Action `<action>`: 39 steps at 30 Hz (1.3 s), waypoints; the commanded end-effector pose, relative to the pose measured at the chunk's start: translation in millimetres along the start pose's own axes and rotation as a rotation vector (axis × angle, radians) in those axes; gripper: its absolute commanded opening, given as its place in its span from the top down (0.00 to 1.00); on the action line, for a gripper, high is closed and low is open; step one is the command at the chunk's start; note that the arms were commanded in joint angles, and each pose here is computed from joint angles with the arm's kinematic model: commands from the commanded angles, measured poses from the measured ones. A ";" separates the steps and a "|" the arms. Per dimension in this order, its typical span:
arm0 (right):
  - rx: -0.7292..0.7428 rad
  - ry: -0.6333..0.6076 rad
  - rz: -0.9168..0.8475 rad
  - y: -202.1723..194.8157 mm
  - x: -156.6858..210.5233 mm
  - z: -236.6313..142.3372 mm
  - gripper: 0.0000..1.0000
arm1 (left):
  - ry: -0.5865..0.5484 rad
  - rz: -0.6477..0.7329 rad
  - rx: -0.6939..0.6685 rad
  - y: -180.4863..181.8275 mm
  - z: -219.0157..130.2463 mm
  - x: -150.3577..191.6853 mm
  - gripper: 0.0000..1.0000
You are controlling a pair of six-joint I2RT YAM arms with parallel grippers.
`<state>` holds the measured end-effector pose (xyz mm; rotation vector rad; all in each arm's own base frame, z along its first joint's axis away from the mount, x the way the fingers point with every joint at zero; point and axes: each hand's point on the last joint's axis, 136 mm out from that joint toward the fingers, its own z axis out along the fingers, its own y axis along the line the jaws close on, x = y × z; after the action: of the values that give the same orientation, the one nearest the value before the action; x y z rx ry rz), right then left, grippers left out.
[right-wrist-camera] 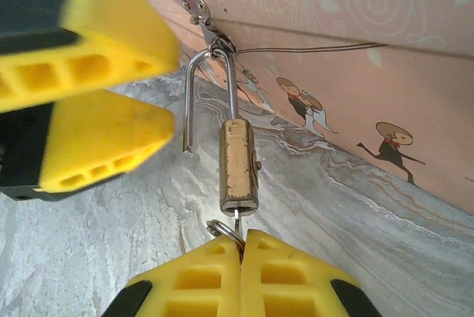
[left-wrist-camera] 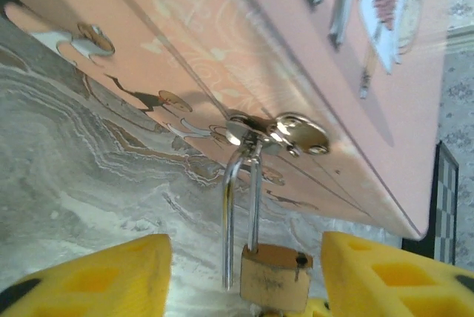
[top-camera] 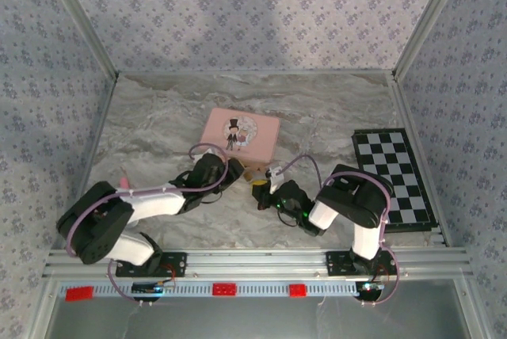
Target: Unlock a padlock with a key
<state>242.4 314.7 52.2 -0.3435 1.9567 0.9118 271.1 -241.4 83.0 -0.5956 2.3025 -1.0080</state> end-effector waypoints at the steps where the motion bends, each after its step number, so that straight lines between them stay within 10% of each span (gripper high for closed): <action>1: 0.013 -0.042 0.051 -0.1 -10.5 -3.6 1.00 | -0.072 0.082 -0.011 0.8 -18.6 -18.4 0.38; 8: 0.063 -0.039 0.184 -3.3 -4.3 4.0 1.00 | -0.209 0.408 0.075 -10.5 -63.6 -63.2 0.29; 27: 0.190 -0.013 0.096 -58.5 -51.5 13.8 1.00 | -0.164 0.462 0.011 14.0 -58.5 -91.1 0.24; 39: 0.032 0.164 -0.113 -7.8 -33.8 22.5 0.66 | -0.146 0.509 -0.071 6.0 -32.7 -138.9 0.22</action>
<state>280.5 311.1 66.8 -0.3896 2.0655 0.8333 340.4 -138.8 132.7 -0.1528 2.1993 -0.6616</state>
